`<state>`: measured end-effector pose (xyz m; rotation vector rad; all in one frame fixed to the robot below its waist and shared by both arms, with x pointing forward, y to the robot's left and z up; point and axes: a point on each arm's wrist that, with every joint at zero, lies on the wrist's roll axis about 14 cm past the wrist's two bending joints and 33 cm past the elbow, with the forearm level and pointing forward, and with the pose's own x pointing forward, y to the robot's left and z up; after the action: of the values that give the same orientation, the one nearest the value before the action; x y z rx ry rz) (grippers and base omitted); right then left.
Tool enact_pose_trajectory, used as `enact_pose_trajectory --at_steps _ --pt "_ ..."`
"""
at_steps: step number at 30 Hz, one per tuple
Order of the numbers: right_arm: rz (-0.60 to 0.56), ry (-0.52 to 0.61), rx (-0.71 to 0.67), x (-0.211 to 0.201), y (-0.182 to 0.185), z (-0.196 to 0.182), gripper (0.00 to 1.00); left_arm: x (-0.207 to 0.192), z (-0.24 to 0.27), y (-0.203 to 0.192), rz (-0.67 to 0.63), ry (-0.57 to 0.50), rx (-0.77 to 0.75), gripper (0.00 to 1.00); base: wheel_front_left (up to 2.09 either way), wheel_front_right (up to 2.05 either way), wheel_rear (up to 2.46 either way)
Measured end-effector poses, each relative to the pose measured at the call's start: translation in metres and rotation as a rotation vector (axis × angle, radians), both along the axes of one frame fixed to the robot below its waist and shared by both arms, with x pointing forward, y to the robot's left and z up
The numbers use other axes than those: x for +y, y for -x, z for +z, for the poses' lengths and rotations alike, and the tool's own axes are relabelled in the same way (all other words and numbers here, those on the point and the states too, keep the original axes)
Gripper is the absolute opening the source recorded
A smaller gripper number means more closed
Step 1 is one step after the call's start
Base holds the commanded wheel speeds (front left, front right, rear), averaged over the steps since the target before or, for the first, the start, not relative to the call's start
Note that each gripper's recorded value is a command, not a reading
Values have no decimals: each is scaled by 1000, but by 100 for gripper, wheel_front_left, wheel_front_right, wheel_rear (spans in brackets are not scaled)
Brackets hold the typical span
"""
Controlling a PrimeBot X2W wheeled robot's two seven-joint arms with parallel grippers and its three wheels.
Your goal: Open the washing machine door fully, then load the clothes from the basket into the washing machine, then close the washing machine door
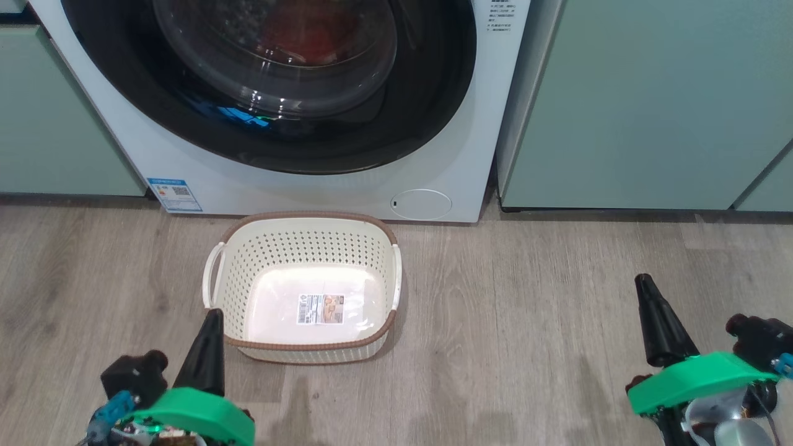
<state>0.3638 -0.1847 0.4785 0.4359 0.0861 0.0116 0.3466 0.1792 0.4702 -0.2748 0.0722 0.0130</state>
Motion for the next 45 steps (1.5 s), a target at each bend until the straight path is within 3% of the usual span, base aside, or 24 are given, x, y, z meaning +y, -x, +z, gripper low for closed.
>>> enact_pose_trajectory --at_steps 45 --pt "-78 -471 40 -8 -1 -7 0 10 -7 -11 82 524 70 0 0 0 0"
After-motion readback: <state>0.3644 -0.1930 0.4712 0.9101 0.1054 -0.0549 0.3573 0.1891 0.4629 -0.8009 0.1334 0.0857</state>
